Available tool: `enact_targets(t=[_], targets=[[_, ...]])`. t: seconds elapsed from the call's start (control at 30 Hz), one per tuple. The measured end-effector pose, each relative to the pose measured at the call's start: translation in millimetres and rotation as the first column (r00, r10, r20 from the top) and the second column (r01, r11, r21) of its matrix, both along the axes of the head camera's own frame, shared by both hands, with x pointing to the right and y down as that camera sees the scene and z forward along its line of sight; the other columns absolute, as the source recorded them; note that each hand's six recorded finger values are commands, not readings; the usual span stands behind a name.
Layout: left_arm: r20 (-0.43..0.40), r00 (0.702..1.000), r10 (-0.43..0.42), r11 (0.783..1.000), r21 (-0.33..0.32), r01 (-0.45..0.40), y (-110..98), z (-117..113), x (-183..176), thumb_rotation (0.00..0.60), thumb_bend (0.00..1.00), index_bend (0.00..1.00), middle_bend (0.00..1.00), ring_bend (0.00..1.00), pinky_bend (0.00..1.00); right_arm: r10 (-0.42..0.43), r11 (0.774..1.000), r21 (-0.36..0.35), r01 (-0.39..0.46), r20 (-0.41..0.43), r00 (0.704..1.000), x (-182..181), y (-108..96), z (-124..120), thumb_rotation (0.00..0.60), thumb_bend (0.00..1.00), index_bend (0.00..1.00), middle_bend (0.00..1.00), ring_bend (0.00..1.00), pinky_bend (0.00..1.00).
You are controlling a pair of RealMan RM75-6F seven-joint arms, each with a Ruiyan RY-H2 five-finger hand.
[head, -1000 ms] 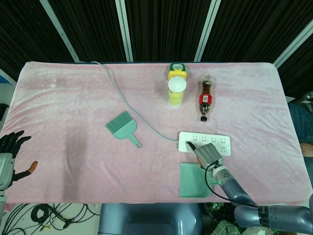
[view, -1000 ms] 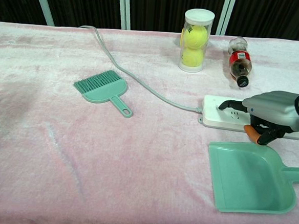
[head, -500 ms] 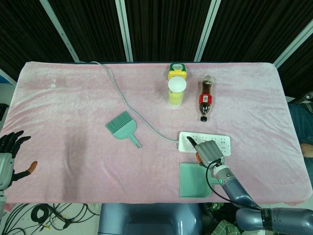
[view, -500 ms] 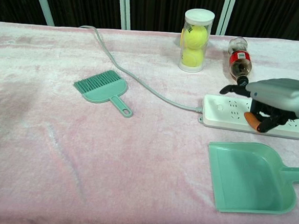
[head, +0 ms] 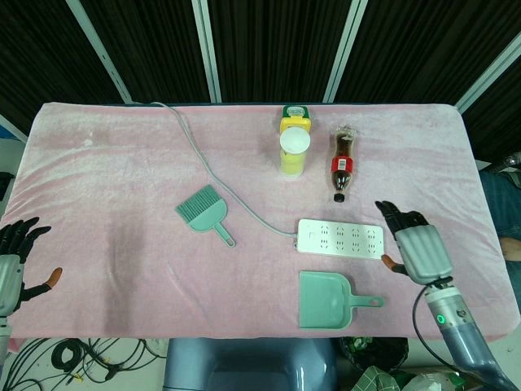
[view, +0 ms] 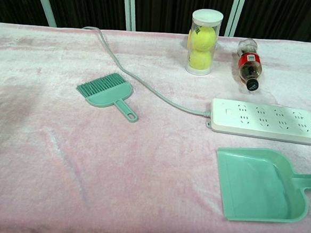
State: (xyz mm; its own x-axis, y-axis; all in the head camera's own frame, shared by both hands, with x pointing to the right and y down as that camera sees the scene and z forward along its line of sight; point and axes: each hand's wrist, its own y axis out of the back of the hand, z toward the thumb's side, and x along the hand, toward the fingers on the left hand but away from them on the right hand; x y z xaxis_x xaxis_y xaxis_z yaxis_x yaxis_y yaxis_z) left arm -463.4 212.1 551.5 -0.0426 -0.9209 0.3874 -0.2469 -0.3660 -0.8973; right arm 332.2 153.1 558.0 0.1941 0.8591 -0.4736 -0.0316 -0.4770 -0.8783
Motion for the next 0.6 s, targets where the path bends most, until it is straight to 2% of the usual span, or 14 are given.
enact_targets(t=[0.17, 0.37, 0.6], targets=[[-0.001, 1.000, -0.003, 1.000, 0.005, 0.003, 0, -1, 1, 0.600, 0.27, 0.19, 0.08, 0.03, 0.00, 0.038, 0.997, 0.061, -0.036, -0.033, 0.999, 40, 27, -17, 0.600, 0.07, 0.00, 0.04, 0.20, 0.19], [-0.006, 1.000, -0.002, 1.000, 0.016, 0.002, 1, -2, 3, 0.600, 0.27, 0.19, 0.08, 0.03, 0.00, 0.091, 0.993, 0.076, -0.088, -0.038, 0.995, 77, 52, -18, 0.600, 0.07, 0.00, 0.04, 0.20, 0.19], [-0.002, 1.000, 0.009, 1.000, 0.012, -0.009, 4, -1, 6, 0.600, 0.27, 0.19, 0.08, 0.03, 0.00, 0.130, 0.988, 0.087, -0.126, -0.043, 0.991, 107, 62, -8, 0.600, 0.07, 0.00, 0.04, 0.20, 0.19]])
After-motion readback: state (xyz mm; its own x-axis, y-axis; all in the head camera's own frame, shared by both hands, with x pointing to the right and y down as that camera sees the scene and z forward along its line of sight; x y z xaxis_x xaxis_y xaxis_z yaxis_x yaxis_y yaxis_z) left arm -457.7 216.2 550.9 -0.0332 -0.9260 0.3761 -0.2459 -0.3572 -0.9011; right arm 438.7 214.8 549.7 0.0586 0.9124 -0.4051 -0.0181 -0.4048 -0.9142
